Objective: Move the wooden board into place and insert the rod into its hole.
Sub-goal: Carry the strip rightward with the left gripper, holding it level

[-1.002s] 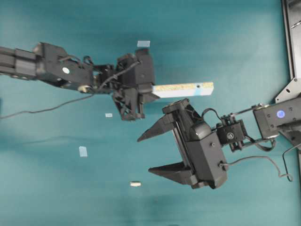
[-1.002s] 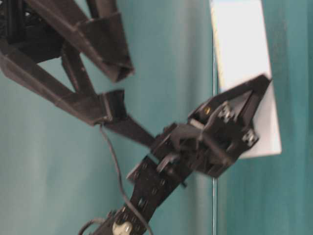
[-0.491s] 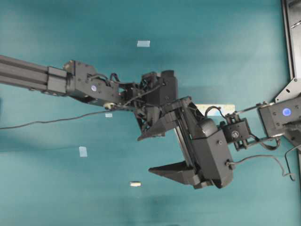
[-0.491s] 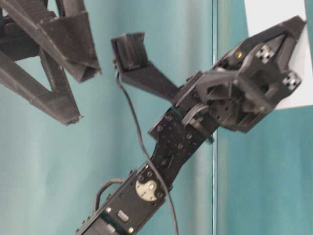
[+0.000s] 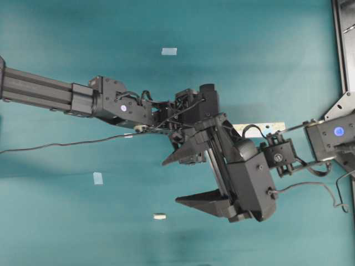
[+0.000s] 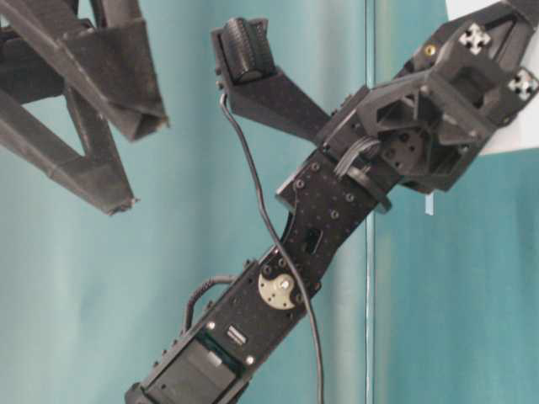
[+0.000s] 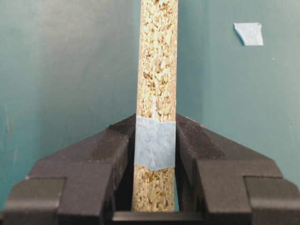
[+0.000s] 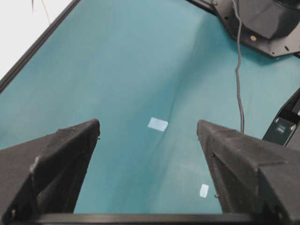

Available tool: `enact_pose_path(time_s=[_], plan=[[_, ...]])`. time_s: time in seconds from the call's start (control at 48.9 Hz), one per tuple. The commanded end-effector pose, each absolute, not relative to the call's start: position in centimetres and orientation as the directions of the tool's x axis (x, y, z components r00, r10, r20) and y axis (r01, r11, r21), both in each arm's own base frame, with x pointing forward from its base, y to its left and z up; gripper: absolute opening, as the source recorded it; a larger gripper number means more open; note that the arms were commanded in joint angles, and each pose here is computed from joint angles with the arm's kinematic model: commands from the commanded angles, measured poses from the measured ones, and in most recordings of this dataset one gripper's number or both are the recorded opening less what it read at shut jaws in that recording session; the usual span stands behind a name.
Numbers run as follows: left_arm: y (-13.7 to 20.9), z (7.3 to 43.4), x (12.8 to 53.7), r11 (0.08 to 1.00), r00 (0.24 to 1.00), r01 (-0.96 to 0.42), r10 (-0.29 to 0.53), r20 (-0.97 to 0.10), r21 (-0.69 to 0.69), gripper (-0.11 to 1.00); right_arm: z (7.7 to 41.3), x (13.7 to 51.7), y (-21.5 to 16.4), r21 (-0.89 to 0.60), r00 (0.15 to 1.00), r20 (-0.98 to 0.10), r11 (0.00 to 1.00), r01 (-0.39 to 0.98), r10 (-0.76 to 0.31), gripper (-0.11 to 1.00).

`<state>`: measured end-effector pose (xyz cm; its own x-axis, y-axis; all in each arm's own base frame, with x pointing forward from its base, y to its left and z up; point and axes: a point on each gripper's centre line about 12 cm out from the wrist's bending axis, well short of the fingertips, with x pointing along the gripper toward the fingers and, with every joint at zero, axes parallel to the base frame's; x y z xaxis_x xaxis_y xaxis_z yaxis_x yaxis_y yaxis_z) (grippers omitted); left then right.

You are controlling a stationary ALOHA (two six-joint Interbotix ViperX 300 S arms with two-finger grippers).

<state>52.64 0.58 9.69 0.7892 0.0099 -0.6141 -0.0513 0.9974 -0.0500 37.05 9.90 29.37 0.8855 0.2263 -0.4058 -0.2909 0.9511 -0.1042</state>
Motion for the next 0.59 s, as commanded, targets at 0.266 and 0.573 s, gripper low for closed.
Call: enact_pose_path(time_s=[0.266, 0.573], plan=[[0.5, 11.7, 54.9, 0.998, 0.827, -0.045, 0.008, -0.562, -0.052, 0.21, 31.1, 36.9, 9.9, -0.108, 0.905, -0.355, 0.952, -0.288, 0.233, 0.98], [0.5, 10.8, 54.6, 0.999, 0.801, -0.032, 0.006, -0.598, -0.033, 0.21, 30.8, 36.8, 9.9, -0.108, 0.902, -0.363, 0.951, -0.289, 0.232, 0.98]])
